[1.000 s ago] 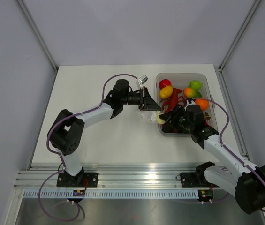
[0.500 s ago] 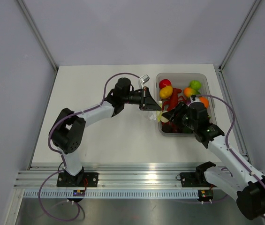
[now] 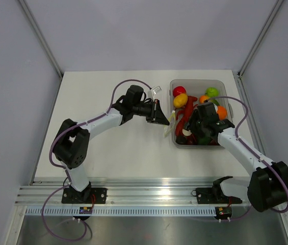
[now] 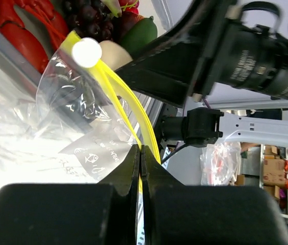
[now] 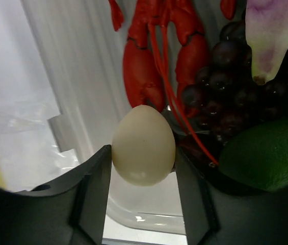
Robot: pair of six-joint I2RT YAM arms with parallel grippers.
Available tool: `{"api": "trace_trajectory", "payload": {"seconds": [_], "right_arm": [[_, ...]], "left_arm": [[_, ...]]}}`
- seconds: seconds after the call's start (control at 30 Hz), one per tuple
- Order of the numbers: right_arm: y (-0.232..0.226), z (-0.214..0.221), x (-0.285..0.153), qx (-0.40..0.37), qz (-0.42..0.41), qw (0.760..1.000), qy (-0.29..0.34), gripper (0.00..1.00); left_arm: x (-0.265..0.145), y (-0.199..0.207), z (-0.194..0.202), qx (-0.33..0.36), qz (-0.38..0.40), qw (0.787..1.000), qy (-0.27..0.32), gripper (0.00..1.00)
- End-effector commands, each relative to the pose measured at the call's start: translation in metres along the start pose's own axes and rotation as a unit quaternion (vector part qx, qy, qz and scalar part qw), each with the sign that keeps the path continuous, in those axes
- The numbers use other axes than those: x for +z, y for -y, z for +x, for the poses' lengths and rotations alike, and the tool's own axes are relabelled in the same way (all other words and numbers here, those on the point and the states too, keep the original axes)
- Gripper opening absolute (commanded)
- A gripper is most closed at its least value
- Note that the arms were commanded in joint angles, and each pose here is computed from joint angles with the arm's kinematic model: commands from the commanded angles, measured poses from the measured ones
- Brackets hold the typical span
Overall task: Place the food in the zip-top bag and seal the zipper
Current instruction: Place the fake food in the bin.
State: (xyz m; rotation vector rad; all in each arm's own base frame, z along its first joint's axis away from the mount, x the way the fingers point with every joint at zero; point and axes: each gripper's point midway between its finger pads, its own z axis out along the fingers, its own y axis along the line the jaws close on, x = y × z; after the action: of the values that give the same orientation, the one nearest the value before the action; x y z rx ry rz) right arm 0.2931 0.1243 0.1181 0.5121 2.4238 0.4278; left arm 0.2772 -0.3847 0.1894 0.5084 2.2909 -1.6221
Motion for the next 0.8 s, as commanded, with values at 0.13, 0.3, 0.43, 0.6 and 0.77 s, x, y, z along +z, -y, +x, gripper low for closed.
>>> {"api": "trace_trajectory", "payload": {"seconds": [0.13,0.3,0.43,0.6,0.77], "right_arm": [[-0.006,-0.022,0.002,-0.043,0.014,0.999,0.010,0.82],[-0.029,-0.042,-0.025,-0.038,-0.027,0.998,0.041,0.77],[-0.061,-0.044,-0.052,-0.026,-0.107,0.993,0.046,0.71],[-0.090,-0.024,-0.062,-0.045,-0.159,0.986,0.015,0.73],[-0.104,-0.001,-0.047,-0.062,-0.165,0.984,-0.017,0.71]], "left_arm": [[-0.015,0.021,-0.016,0.061,-0.003,0.998,0.028,0.00],[-0.017,0.020,-0.015,0.065,-0.009,0.997,0.027,0.00],[-0.018,0.020,-0.014,0.067,-0.012,0.997,0.029,0.00],[-0.019,0.020,-0.014,0.067,-0.013,0.997,0.030,0.00],[-0.020,0.021,-0.015,0.069,-0.014,0.997,0.031,0.00]]}}
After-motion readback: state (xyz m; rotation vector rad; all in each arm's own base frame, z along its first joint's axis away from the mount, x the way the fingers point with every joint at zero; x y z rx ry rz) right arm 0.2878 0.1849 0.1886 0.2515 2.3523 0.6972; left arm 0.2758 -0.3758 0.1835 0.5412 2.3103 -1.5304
